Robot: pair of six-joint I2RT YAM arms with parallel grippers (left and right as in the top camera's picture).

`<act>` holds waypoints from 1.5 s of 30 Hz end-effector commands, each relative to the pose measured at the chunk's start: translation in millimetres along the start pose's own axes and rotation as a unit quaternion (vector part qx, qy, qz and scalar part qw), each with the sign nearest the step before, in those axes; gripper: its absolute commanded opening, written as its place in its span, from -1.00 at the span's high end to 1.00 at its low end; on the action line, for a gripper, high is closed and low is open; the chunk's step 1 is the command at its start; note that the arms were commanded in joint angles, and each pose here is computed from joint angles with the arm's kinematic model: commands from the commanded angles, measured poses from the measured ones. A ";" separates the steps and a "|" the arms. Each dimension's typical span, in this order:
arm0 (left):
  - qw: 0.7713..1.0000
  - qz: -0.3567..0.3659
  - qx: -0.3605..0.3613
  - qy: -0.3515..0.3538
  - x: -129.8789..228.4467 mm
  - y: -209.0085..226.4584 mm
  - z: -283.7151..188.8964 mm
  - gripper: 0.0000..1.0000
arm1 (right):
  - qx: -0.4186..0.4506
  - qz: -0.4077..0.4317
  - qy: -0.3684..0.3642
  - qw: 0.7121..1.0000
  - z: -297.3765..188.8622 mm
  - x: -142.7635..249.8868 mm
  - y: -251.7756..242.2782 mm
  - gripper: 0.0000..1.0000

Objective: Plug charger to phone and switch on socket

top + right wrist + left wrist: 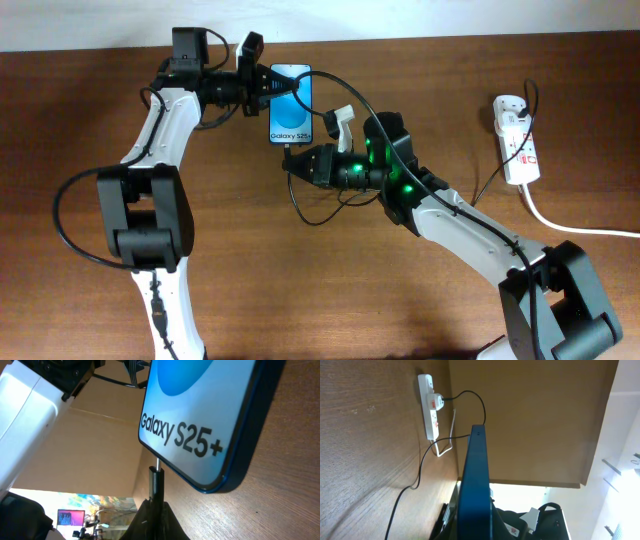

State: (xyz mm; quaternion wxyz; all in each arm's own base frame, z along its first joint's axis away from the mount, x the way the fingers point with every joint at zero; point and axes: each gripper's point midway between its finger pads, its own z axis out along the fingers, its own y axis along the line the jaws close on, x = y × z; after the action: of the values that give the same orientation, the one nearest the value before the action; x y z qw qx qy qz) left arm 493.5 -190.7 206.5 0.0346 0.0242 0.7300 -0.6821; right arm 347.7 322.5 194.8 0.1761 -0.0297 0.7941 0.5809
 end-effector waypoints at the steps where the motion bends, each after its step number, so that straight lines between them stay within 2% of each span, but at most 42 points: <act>1: 1.000 0.006 0.021 0.012 2.8 -12.5 -2.8 1.00 | -0.004 -0.001 0.002 1.000 0.0 -1.3 -1.0 0.92; 23: 0.999 0.006 0.027 0.017 4.3 -14.8 -3.1 1.00 | 0.011 0.017 -0.006 1.000 -9.3 -9.6 -13.8 0.92; 34: 1.000 0.015 0.017 0.007 -2.3 -14.1 -2.7 1.00 | -0.011 0.012 0.029 0.999 -2.9 7.3 -2.2 0.92; 45: 0.999 0.026 0.018 0.007 -3.7 -15.2 -2.8 1.00 | -0.022 0.001 0.027 0.999 -3.3 4.9 3.4 0.92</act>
State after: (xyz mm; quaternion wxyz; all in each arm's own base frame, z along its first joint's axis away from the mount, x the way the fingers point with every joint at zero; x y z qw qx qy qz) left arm 497.0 -190.4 213.4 0.0473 0.0409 0.7237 -0.6873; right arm 343.7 318.4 197.2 0.1560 -0.0368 0.7889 0.5933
